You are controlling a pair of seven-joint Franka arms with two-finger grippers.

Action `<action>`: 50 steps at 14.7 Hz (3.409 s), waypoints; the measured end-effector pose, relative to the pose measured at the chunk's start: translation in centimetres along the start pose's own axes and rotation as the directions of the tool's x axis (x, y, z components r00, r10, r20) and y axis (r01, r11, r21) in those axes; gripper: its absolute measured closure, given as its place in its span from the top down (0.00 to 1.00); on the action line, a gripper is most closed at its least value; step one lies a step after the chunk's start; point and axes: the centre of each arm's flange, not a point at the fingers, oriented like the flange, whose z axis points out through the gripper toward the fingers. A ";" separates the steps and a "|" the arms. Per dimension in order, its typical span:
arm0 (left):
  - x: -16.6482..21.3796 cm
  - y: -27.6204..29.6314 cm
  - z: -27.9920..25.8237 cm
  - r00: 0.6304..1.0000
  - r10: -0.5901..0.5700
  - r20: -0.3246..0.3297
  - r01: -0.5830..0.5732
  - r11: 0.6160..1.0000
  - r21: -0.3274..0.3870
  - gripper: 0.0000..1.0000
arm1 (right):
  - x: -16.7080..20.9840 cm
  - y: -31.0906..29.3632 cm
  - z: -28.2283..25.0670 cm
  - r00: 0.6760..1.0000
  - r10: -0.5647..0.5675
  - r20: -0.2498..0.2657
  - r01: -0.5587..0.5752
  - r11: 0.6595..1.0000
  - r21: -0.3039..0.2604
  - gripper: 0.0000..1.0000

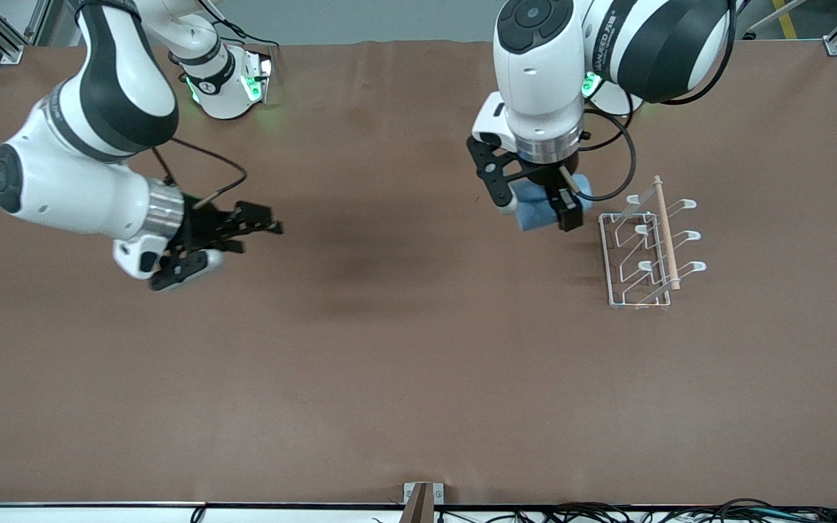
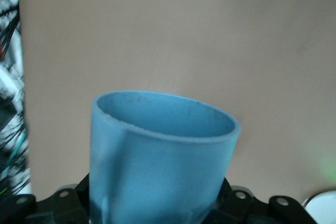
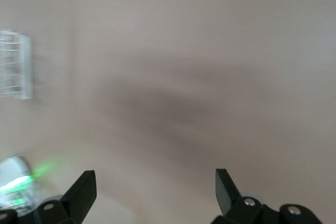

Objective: Hang cup on cup holder
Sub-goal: 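Carry the blue cup with the left gripper over the rack hooks, then lower the cup onto a rack hook and open the left gripper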

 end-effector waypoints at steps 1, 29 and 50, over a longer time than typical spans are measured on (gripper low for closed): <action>-0.7 -0.7 0.5 0.998 0.033 0.053 -0.034 0.999 0.032 0.81 | 0.0 2.4 -1.3 1.000 0.012 -0.014 -0.013 0.998 -0.055 1.00; -2.2 -1.1 30.9 0.536 0.152 0.831 -0.291 0.957 0.013 0.80 | -12.3 6.3 -28.1 0.966 0.150 -0.210 -0.218 0.910 -0.352 1.00; -3.7 -6.2 22.0 0.693 -0.162 0.703 0.031 0.980 0.196 1.00 | -11.7 7.0 -26.3 0.968 0.202 -0.150 -0.245 0.890 -0.385 1.00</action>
